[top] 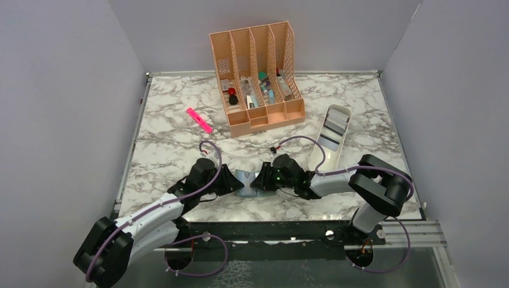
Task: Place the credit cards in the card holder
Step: Insert the credit card into the card holder.
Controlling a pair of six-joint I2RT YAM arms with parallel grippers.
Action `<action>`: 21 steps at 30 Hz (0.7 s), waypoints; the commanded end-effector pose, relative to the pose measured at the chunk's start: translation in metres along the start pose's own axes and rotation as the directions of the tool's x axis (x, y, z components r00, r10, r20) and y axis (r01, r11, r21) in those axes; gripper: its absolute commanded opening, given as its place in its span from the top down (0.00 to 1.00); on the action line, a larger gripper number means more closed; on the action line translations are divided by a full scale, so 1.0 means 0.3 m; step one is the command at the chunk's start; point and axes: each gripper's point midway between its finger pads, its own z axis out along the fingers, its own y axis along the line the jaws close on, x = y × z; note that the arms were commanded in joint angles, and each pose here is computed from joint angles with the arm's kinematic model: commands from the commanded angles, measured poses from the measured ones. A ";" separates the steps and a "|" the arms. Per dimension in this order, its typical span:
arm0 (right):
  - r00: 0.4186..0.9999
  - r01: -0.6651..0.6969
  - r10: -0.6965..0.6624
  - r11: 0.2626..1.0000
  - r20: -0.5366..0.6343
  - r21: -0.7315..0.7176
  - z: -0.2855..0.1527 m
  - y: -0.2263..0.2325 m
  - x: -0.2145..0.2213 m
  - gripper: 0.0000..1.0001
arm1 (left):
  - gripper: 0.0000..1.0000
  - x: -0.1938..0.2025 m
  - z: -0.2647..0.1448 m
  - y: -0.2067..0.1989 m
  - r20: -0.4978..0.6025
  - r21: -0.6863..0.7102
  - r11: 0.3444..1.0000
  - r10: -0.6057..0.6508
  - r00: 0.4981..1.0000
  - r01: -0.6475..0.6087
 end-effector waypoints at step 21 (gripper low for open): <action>0.991 0.130 -0.133 0.984 0.014 0.118 -0.055 -0.030 -0.049 0.77 | 1.00 -0.088 -0.035 -0.125 0.048 0.075 0.986 0.146 0.988 -0.150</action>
